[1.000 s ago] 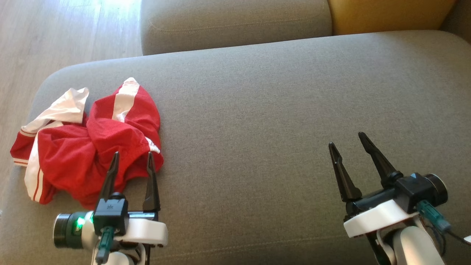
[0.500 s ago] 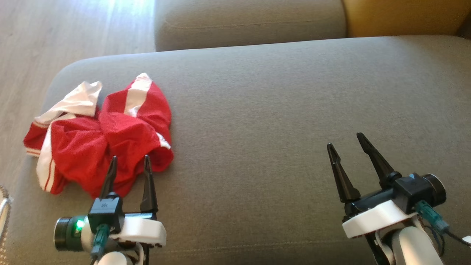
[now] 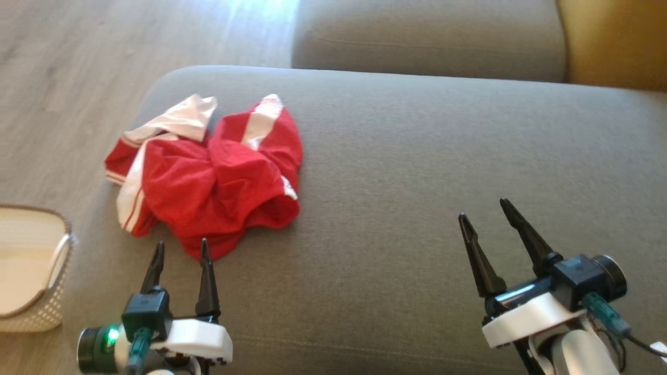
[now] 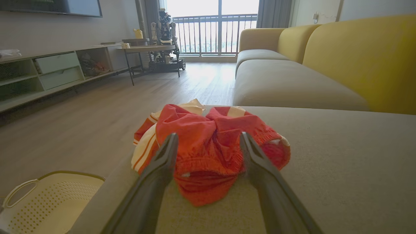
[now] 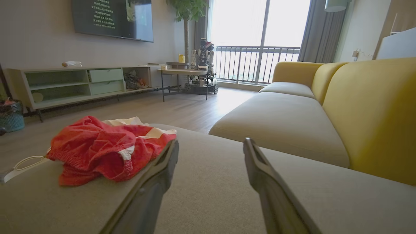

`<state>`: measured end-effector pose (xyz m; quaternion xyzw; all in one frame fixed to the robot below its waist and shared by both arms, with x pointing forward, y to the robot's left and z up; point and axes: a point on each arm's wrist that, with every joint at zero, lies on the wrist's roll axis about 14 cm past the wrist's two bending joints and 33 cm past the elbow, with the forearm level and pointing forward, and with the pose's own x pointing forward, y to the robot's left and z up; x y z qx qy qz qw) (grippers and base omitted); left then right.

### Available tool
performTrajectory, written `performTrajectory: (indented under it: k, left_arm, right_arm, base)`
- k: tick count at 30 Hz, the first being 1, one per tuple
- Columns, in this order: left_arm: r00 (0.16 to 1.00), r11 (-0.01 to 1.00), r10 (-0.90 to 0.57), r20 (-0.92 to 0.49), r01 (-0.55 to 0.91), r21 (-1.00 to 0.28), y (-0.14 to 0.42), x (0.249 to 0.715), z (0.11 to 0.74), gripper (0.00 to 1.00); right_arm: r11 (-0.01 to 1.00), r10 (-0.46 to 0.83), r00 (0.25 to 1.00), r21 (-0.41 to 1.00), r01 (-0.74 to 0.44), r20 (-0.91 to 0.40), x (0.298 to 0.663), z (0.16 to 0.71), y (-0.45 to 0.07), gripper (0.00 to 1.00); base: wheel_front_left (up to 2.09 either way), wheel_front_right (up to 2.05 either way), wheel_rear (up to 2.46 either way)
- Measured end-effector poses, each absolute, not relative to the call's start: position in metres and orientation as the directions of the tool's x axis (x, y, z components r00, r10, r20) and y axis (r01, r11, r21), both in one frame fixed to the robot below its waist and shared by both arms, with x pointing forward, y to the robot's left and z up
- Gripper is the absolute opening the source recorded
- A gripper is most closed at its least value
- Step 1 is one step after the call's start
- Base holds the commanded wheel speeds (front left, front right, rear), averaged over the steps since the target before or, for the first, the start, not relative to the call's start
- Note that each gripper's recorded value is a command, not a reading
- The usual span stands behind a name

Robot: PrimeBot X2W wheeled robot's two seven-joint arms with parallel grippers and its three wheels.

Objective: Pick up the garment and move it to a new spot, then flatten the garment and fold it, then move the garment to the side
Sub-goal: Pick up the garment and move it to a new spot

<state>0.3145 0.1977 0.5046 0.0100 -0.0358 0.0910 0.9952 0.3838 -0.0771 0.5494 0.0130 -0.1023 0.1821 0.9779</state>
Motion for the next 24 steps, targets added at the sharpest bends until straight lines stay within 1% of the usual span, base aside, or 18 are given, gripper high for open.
performTrajectory:
  k: [7,14,19,24]
  left_arm:
    - [0.959,0.962,0.272,0.075,-0.273,0.007,0.224,0.294,0.504,1.0]
    - [0.941,0.944,0.328,0.082,-0.329,-0.003,0.24,0.277,0.505,1.0]
    - [0.935,0.936,0.35,0.062,-0.351,-0.004,0.244,0.269,0.499,1.0]
    - [0.934,0.935,0.355,0.045,-0.356,-0.002,0.246,0.271,0.495,1.0]
  right_arm:
    - [0.9,0.43,0.881,-0.016,-0.435,0.198,0.384,0.548,-0.048,1.0]
    - [0.871,0.486,0.853,-0.023,-0.491,0.193,0.382,0.548,-0.027,1.0]
    - [0.862,0.502,0.845,-0.022,-0.507,0.187,0.381,0.545,-0.021,1.0]
    - [0.865,0.499,0.853,-0.028,-0.501,0.149,0.381,0.532,-0.025,1.0]
  base:
    - [0.0,0.0,0.0]
    - [0.0,0.0,0.0]
    - [0.0,0.0,0.0]
    - [0.0,0.0,0.0]
